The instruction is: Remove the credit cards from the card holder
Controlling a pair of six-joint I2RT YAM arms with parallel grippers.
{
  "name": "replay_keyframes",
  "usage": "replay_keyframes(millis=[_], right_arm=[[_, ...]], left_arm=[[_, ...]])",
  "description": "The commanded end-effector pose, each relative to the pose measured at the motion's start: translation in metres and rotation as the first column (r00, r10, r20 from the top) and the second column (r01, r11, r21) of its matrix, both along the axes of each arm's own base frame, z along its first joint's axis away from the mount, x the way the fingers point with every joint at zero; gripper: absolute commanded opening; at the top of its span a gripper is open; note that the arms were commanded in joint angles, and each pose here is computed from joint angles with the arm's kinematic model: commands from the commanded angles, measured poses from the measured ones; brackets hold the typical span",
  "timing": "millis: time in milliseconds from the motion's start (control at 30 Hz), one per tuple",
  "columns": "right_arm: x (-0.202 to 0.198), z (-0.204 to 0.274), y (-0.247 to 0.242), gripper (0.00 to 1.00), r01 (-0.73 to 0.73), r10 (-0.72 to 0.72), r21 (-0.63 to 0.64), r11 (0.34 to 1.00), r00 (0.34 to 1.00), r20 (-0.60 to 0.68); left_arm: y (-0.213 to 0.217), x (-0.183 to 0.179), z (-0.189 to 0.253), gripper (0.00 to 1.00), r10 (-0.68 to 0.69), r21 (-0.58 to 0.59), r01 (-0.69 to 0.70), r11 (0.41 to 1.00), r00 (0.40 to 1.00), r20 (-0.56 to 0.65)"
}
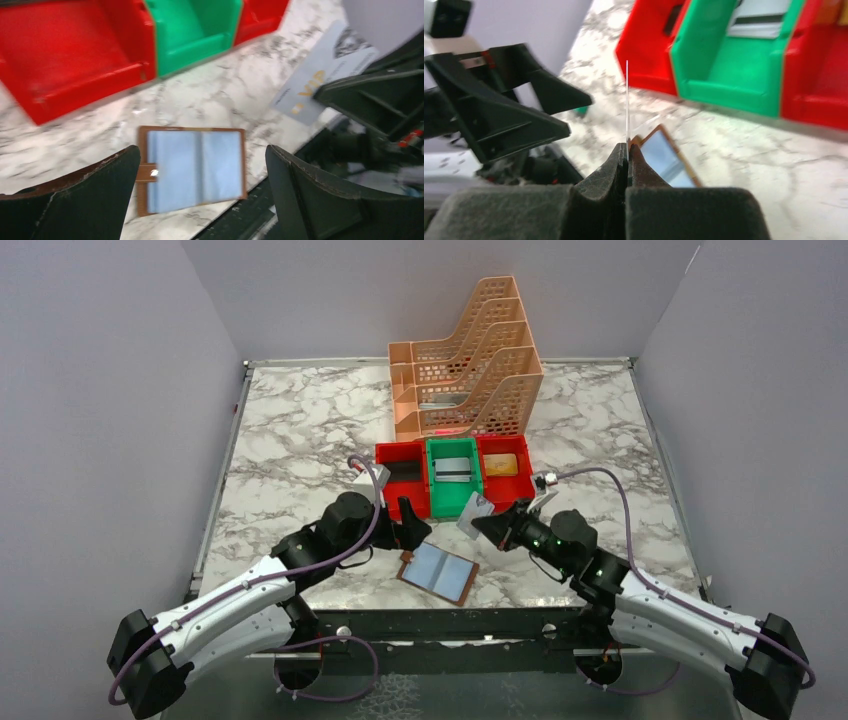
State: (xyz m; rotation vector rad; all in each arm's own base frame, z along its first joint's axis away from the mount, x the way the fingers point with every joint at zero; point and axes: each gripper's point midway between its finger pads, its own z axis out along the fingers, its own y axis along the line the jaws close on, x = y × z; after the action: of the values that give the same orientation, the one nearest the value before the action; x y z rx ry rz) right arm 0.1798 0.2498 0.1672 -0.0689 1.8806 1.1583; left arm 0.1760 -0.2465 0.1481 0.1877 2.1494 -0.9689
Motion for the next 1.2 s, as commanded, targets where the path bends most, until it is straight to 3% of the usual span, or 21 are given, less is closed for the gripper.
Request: replay_keyframes(millis=[0, 233, 433, 567, 800, 1167], right_arm=[[0.035, -0.013, -0.033, 0.01, 0.189, -0.171, -0.281, 0.941, 0.981, 0.087], [0.078, -0.007, -0.018, 0.01, 0.217, -0.129, -0.519, 0.827, 0.971, 0.2], [0.116, -0.013, -0.005, 0.01, 0.236, -0.114, -0.696, 0.679, 0.969, 0.217], [0.138, -0.023, 0.003, 0.01, 0.242, -0.068, -0.78, 0.577, 0.966, 0.249], [0.17, -0.047, -0.002, 0.01, 0.281, -0.029, -0.898, 0.339, 0.957, 0.288], [0.199, -0.066, 0.016, 0.06, 0.305, 0.15, -0.93, 0.203, 0.929, 0.338]], left_arm=[[0.054, 0.023, -0.013, 0.99, 0.202, 0.257, -0.211, 0.943, 0.978, 0.061], [0.076, 0.033, 0.015, 0.99, 0.264, 0.343, -0.293, 0.893, 0.956, 0.13], [0.103, 0.032, -0.006, 0.99, 0.27, 0.475, -0.319, 0.82, 0.948, 0.171], [0.101, 0.032, -0.004, 0.99, 0.256, 0.476, -0.305, 0.825, 0.952, 0.167], [0.1, 0.031, 0.004, 0.99, 0.244, 0.462, -0.301, 0.834, 0.953, 0.181], [0.096, 0.027, 0.009, 0.99, 0.194, 0.451, -0.259, 0.854, 0.963, 0.185]])
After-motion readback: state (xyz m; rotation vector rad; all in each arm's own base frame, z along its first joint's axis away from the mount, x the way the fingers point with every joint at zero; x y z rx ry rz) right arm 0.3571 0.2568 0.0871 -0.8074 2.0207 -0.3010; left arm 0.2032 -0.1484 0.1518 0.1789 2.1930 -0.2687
